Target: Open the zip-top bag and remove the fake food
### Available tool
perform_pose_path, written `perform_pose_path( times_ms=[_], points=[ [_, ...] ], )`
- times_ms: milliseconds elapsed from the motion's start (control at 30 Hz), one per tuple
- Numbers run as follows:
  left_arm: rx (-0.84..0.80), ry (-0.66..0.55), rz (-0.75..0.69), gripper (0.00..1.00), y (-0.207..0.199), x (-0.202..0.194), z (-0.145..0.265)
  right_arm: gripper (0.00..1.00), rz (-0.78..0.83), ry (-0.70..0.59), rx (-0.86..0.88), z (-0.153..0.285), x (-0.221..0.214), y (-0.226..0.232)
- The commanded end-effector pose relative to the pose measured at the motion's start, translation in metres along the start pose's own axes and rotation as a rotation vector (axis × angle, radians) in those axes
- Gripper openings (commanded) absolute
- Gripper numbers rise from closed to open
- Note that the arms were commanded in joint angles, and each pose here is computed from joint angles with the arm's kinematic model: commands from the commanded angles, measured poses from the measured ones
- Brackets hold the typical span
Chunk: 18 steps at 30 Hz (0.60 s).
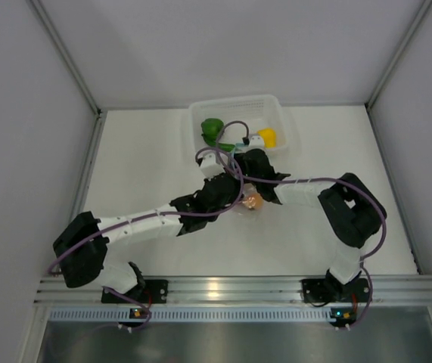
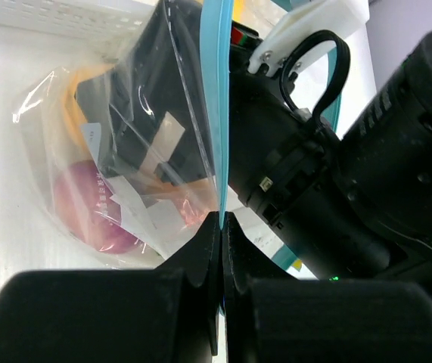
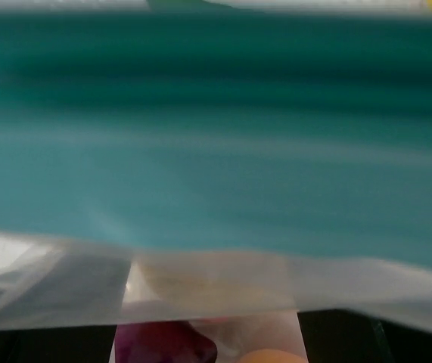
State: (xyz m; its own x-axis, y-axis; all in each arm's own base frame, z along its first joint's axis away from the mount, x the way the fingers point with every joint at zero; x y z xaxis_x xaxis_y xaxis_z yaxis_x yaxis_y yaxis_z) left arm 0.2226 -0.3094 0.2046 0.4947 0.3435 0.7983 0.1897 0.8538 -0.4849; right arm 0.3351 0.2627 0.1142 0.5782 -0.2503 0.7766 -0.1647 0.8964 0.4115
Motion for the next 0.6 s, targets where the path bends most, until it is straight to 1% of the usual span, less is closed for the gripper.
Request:
perform_pose_path(
  times_ms=[0,33,100,133,200,233,267,333,367,400,533,567],
  points=[
    [-0.036,0.01,0.013,0.0,-0.007,0.0,0.003,0.78,-0.018,-0.058,0.032,-0.02,0.02,0.009],
    [-0.035,0.013,0.012,0.0,-0.005,-0.001,0.003,0.78,-0.018,-0.055,0.027,-0.024,0.024,0.012],
    [-0.031,0.016,0.014,0.0,-0.001,0.0,0.004,0.78,-0.007,-0.013,-0.013,-0.036,0.016,0.007],
    [-0.026,0.019,0.016,0.0,0.002,-0.002,0.004,0.78,-0.008,-0.016,-0.012,-0.04,0.022,0.013],
    [-0.026,0.012,0.023,0.0,0.005,0.002,0.006,0.78,0.005,0.027,-0.029,-0.048,0.012,0.008],
    [-0.023,0.016,0.022,0.0,0.008,0.001,0.007,0.79,0.007,0.03,-0.025,-0.052,0.015,0.011],
    [-0.023,0.011,0.029,0.0,0.011,0.004,0.008,0.8,0.015,0.068,-0.025,-0.055,0.007,0.009],
    [-0.023,0.01,0.033,0.0,0.014,0.004,0.011,0.83,0.019,0.091,-0.025,-0.059,0.005,0.009],
    [-0.023,0.006,0.039,0.0,0.017,0.006,0.013,0.87,0.023,0.111,-0.011,-0.061,0.001,0.008],
    [-0.025,0.006,0.04,0.0,0.018,0.006,0.014,0.87,0.031,0.117,-0.007,-0.061,0.0,0.008],
    [-0.032,-0.001,0.05,0.0,0.022,0.009,0.021,0.87,0.027,0.146,-0.019,-0.063,-0.009,0.004],
    [-0.04,-0.002,0.054,0.0,0.022,0.01,0.024,0.86,0.025,0.151,-0.028,-0.063,-0.011,0.001]
  ],
)
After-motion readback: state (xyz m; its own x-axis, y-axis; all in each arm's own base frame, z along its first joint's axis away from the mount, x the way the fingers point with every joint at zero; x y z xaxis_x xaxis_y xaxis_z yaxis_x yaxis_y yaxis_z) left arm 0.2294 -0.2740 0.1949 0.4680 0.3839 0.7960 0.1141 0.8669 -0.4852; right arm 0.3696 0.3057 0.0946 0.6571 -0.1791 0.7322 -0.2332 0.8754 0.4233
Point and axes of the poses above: each gripper's point midway between its finger pads, its own z axis back along the fingers, its own y axis along the line the jaws close on, x = y × z, the point moved 7 cm from there along z, back along the fingers, and after that the axes turned 10 degrees about -z, right-handed, at the moved point
